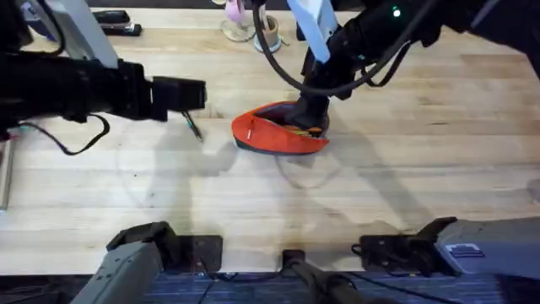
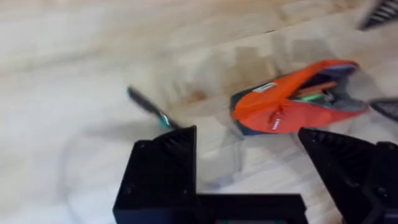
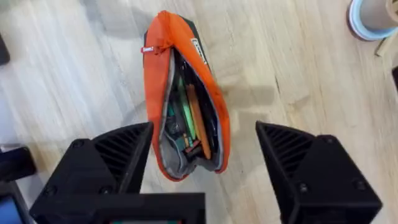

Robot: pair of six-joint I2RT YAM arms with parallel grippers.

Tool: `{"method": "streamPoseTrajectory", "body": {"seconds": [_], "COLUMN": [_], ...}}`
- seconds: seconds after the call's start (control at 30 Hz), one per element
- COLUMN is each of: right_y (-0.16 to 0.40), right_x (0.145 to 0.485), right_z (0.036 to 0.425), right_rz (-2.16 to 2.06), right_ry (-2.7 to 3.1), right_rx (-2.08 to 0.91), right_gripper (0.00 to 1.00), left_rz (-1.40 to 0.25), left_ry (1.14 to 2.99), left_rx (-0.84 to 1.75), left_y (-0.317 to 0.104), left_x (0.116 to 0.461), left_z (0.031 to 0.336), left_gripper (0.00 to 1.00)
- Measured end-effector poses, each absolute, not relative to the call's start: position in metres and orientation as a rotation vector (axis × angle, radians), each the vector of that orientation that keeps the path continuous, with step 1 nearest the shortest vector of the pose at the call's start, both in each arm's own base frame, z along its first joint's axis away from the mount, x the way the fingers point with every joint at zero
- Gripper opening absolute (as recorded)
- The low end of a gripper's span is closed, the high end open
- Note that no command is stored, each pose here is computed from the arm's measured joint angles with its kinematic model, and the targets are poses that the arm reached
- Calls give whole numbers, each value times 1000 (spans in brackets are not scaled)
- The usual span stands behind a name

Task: Unzip the bag, pick up the pens from the table one at a time and place them inside, then zip the bag closed.

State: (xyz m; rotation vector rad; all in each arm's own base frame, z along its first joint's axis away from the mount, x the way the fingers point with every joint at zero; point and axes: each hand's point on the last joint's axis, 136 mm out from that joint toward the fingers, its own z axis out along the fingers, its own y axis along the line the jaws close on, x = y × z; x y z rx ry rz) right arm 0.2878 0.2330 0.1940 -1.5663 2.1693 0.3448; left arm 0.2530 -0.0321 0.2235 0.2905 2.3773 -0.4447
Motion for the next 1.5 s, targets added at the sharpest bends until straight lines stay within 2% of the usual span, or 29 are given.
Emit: {"method": "streamPoseTrajectory", "body": {"seconds": [0.17, 0.33, 0.73, 0.9, 1.07, 1.27, 1.5], "right_y": [233, 233, 233, 233, 233, 233, 233], "right_x": [288, 288, 288, 288, 288, 288, 288], "right_z": [194, 194, 194, 194, 194, 194, 194], "right_rz": [345, 345, 345, 345, 345, 345, 345], "right_ry": [2169, 2170, 2169, 2169, 2169, 2170, 2169], "right_rx": [-1566, -1566, -1566, -1566, -1566, -1566, -1566], "right_gripper": [997, 997, 997, 997, 997, 997, 997], "left_rz": [-476, -520, -534, -488, -407, -239, -165], "left_ry": [2506, 2575, 2631, 2715, 2770, 2789, 2754], "left_rx": [-14, -208, -361, -631, -739, -770, -789], "left_y": [-18, -14, -1, 13, 19, 19, 18], "left_x": [261, 266, 305, 308, 307, 305, 314], "left_z": [202, 187, 149, 115, 94, 87, 86], "left_gripper": [993, 993, 993, 995, 995, 994, 995]}}
